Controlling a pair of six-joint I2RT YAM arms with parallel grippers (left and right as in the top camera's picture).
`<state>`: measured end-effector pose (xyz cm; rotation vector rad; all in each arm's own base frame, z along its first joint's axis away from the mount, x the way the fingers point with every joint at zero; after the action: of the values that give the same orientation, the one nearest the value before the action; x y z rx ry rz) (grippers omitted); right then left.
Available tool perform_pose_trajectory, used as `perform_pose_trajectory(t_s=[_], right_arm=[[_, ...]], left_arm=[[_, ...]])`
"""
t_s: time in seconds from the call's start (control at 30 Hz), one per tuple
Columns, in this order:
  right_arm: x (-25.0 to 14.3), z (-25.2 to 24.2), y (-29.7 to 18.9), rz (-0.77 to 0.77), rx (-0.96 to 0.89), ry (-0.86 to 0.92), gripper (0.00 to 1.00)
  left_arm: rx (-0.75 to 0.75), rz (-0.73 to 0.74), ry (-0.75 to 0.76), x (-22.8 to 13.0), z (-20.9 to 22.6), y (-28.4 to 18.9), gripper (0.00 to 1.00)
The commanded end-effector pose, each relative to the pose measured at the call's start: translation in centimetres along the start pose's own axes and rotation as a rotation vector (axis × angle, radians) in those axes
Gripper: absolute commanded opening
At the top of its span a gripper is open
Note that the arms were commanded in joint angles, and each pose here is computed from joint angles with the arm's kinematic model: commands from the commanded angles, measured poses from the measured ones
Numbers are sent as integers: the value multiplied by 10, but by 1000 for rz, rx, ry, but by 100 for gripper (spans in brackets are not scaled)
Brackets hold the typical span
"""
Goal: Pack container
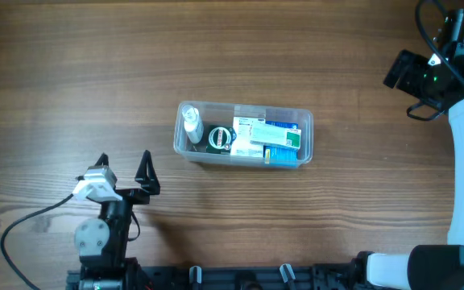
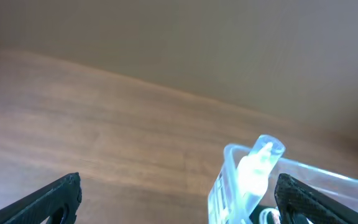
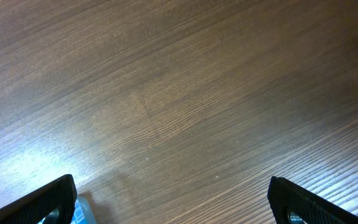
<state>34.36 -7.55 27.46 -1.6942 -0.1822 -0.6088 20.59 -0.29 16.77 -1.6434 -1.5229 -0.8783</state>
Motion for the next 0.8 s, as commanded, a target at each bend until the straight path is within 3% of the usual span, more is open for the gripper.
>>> perform_pose_trajectory(t_s=[0.0, 0.67, 0.77], right_arm=[[3, -2, -4, -18, -5, -8, 100], [3, -1, -2, -12, -5, -10, 100], [3, -3, -22, -64, -1, -3, 100]], left_arm=[[23, 0, 23, -4, 5, 0, 100], [24, 1, 23, -5, 5, 0, 100], [23, 0, 23, -4, 5, 0, 100]])
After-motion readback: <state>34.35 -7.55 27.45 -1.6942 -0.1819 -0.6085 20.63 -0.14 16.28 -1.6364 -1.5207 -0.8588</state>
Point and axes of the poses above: each gripper's point midway between its finger pads, its own y axis out along the fingers, its own z axis along the line the jaws close on, x = y × z, the point moved 4 cm from there along -y, back along the fingers, and after that the axes turned 13 degrees about -y, right-handed, at the moved point
